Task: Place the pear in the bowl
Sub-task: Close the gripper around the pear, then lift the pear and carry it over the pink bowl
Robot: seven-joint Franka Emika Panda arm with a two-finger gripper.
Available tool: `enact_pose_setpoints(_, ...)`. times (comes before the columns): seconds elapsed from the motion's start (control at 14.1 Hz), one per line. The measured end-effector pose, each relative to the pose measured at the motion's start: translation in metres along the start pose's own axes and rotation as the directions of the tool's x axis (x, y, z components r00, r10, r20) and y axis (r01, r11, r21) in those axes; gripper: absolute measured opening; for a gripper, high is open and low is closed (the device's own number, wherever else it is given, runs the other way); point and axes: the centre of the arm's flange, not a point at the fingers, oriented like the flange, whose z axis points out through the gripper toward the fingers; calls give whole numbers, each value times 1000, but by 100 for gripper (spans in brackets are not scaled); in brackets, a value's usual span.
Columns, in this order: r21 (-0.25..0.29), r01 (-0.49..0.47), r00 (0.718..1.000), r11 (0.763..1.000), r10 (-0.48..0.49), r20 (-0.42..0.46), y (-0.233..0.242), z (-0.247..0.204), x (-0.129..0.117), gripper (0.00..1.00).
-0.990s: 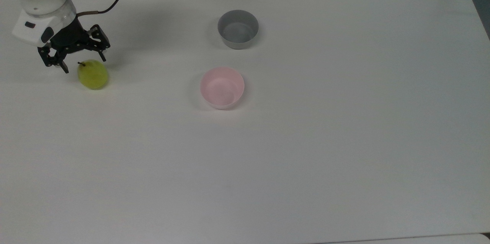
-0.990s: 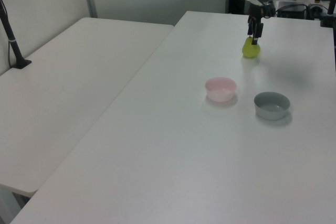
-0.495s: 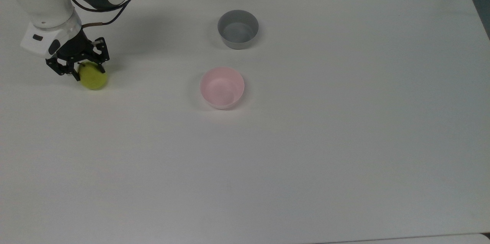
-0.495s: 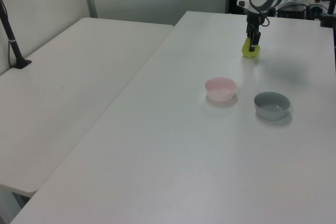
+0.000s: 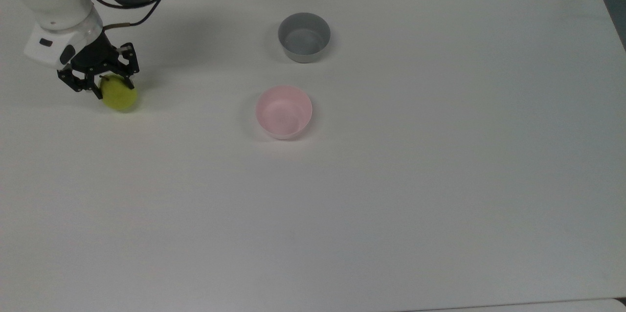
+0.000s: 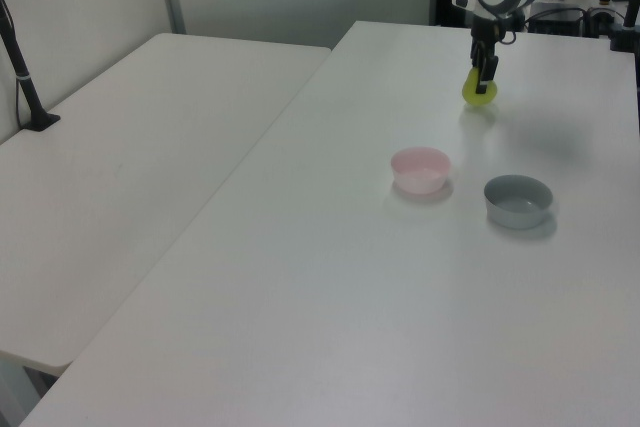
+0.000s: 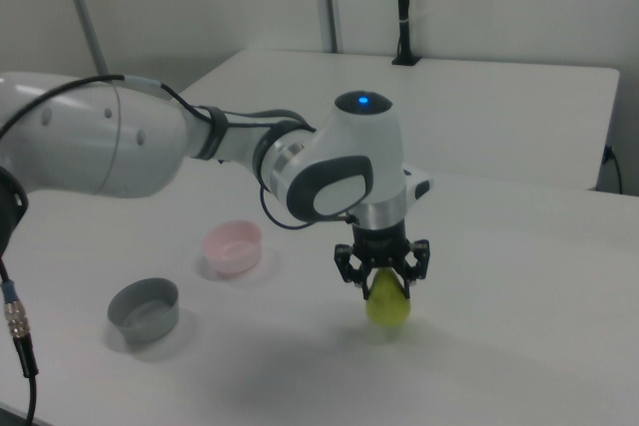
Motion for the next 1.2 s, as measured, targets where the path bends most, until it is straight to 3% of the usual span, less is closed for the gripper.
enact_pose_setpoints(0.64, 65, -24, 998, 998, 20, 59, -31, -124, 19, 63)
enact_pose_setpoints(1.2, 96, -103, 991, 990, 94, 96, -42, -189, 27, 63)
